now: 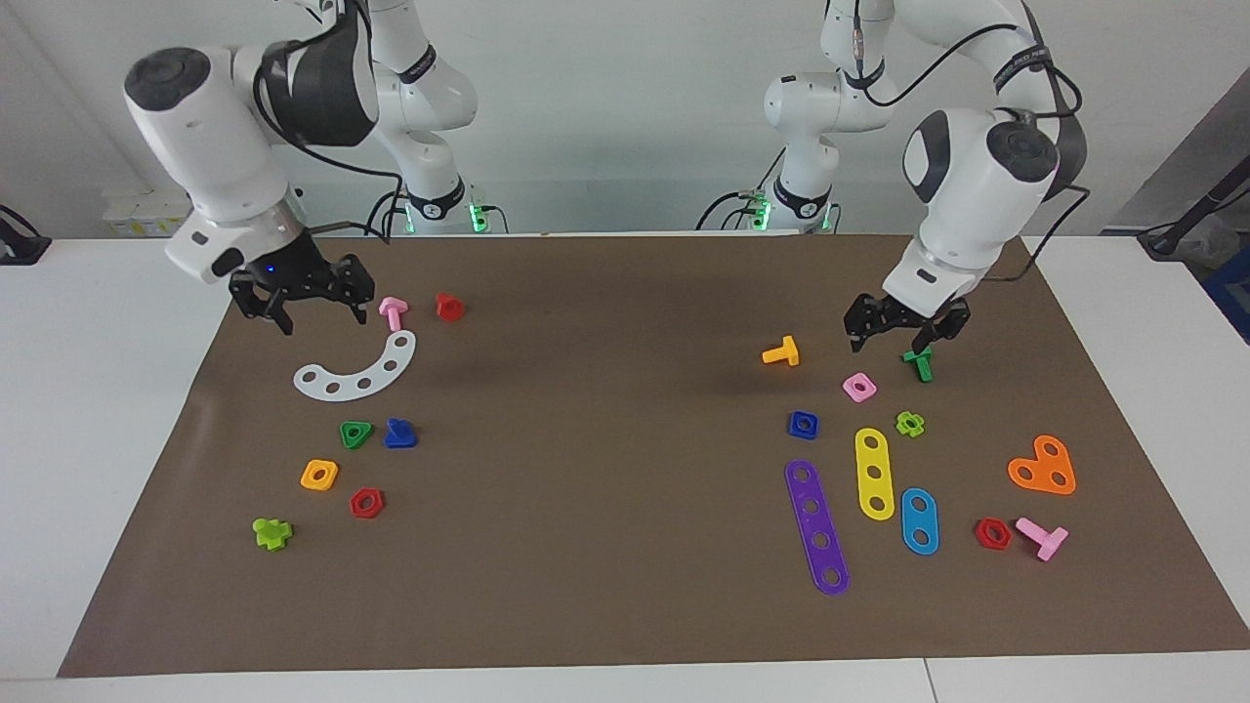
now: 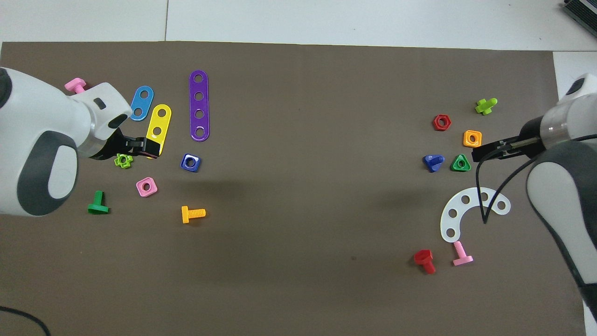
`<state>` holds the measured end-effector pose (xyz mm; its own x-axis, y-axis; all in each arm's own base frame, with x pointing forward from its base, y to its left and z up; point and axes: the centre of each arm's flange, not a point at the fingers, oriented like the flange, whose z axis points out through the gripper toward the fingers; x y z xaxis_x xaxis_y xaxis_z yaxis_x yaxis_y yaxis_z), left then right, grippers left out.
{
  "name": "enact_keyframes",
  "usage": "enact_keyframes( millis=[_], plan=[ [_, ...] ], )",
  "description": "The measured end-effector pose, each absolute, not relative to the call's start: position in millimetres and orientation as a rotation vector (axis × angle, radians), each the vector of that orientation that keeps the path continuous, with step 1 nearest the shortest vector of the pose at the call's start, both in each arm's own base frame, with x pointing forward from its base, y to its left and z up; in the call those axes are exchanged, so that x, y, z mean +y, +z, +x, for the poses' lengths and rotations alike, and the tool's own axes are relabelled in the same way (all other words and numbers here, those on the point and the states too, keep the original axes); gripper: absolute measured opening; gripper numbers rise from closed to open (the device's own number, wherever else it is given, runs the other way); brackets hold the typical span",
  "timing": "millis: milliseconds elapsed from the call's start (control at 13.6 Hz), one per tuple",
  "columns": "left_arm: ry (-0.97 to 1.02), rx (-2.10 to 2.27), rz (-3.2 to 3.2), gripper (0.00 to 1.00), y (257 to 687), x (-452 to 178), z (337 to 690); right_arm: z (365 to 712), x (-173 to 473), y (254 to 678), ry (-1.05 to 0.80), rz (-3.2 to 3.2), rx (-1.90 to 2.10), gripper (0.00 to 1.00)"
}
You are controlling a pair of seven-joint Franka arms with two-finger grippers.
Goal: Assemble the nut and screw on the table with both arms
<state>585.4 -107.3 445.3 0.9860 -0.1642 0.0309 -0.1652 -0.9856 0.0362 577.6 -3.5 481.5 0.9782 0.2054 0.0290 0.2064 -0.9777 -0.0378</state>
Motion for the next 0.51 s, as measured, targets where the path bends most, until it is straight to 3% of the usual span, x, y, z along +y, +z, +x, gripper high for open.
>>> enact_keyframes(
  millis=[515],
  plan=[
    [0.076,-0.624,2.998,0.87,337.8,-147.2,608.0,597.0,1.4,352.2,-0.129,-3.071,-0.417,1.00]
  ],
)
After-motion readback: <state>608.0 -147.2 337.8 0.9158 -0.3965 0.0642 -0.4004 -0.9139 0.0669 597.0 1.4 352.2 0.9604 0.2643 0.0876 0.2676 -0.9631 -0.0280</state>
